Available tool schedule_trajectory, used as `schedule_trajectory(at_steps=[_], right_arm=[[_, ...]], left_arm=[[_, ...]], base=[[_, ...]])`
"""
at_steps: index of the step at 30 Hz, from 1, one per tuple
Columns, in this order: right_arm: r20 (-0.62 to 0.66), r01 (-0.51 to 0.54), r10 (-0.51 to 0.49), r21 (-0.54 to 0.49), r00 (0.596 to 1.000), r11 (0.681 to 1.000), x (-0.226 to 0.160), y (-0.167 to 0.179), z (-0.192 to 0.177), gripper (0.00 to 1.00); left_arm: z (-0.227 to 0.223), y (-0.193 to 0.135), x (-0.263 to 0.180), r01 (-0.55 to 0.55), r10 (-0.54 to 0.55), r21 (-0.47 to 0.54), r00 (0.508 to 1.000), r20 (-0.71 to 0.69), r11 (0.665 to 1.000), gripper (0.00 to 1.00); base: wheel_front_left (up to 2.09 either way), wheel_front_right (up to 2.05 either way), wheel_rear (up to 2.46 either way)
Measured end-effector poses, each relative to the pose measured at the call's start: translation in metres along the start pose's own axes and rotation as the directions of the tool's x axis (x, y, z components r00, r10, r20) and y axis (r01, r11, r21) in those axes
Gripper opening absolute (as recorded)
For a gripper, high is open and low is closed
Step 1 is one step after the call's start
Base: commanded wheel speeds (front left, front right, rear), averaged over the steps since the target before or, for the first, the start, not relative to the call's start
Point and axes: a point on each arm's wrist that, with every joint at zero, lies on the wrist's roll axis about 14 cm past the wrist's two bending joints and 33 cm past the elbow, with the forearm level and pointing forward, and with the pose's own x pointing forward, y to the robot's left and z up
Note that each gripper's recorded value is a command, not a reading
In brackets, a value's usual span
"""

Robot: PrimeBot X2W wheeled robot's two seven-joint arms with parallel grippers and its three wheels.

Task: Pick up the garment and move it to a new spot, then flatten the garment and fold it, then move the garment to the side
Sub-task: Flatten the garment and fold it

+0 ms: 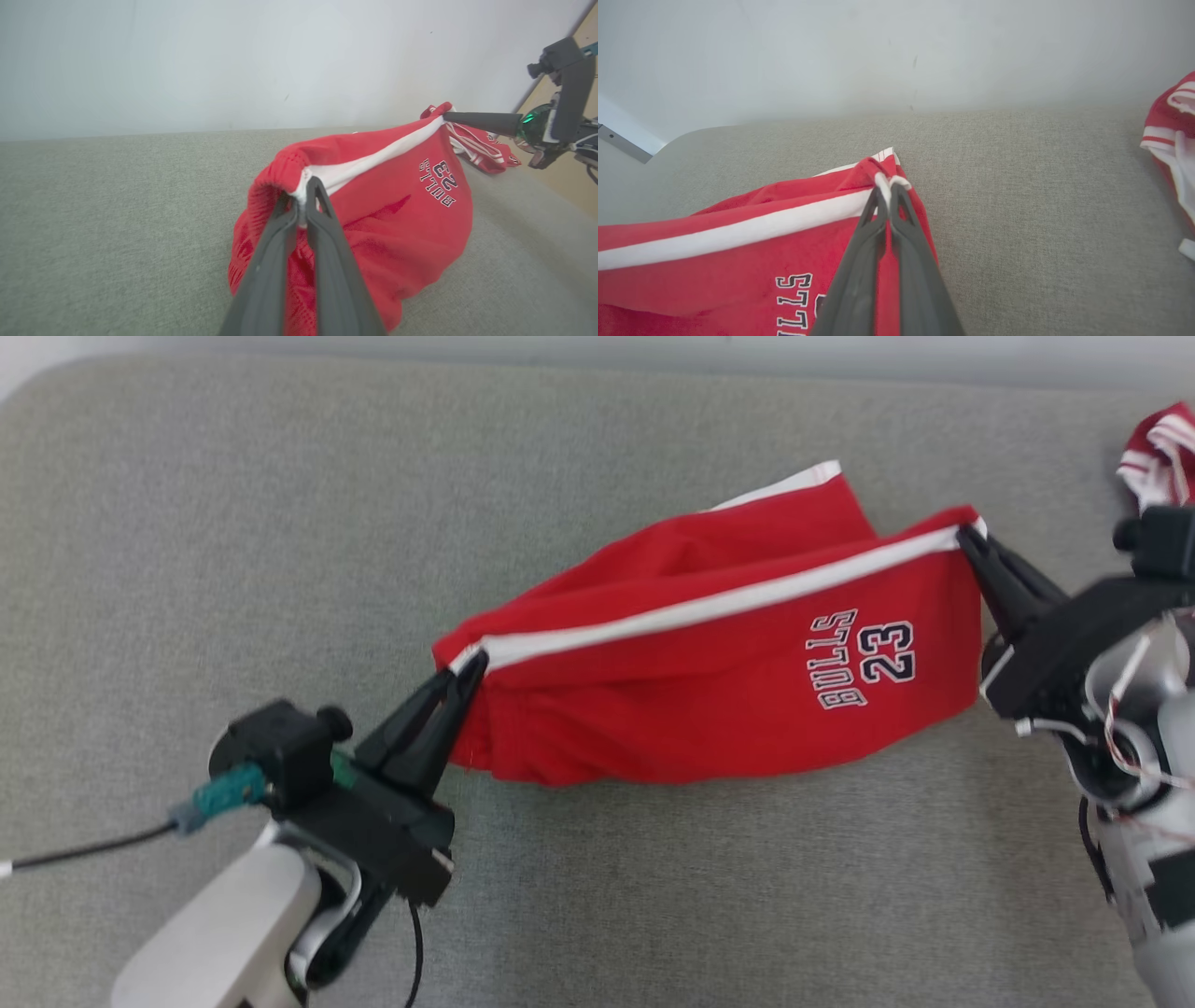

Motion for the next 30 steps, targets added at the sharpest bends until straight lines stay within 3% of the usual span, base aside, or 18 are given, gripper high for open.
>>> schedule_trajectory(at_steps=[15,26,27,28,29,30], right_arm=[[-0.088,-0.036,0.029,-0.075,0.996,0.997,0.097,0.015,-0.008,0.0],[-0.138,-0.008,-0.006,-0.103,0.99,0.995,0.11,0.007,-0.026,0.0],[-0.134,-0.007,-0.008,-0.112,0.991,0.994,0.108,0.007,-0.025,0.37],[-0.133,-0.007,-0.009,-0.119,0.991,0.993,0.106,0.007,-0.025,0.99],[-0.134,-0.006,-0.01,-0.119,0.991,0.993,0.105,0.007,-0.025,1.0],[-0.131,-0.007,-0.01,-0.122,0.991,0.992,0.103,0.007,-0.024,1.0]], left_arm=[[-0.023,0.042,0.02,-0.08,0.078,-0.026,0.993,-0.084,0.996,0.0],[-0.028,0.042,0.019,-0.085,0.082,-0.027,0.992,-0.098,0.996,0.02],[-0.027,0.041,0.019,-0.083,0.081,-0.022,0.992,-0.095,0.996,0.35],[-0.025,0.04,0.019,-0.081,0.079,-0.016,0.993,-0.092,0.997,0.5],[-0.023,0.041,0.019,-0.082,0.081,-0.009,0.993,-0.089,0.997,1.0],[-0.023,0.041,0.017,-0.086,0.086,0.0,0.992,-0.089,0.996,1.0]], base=[[0.0,0.0,0.0],[0.0,0.0,0.0],[0.0,0.0,0.0],[0.0,0.0,0.0],[0.0,0.0,0.0],[0.0,0.0,0.0]])
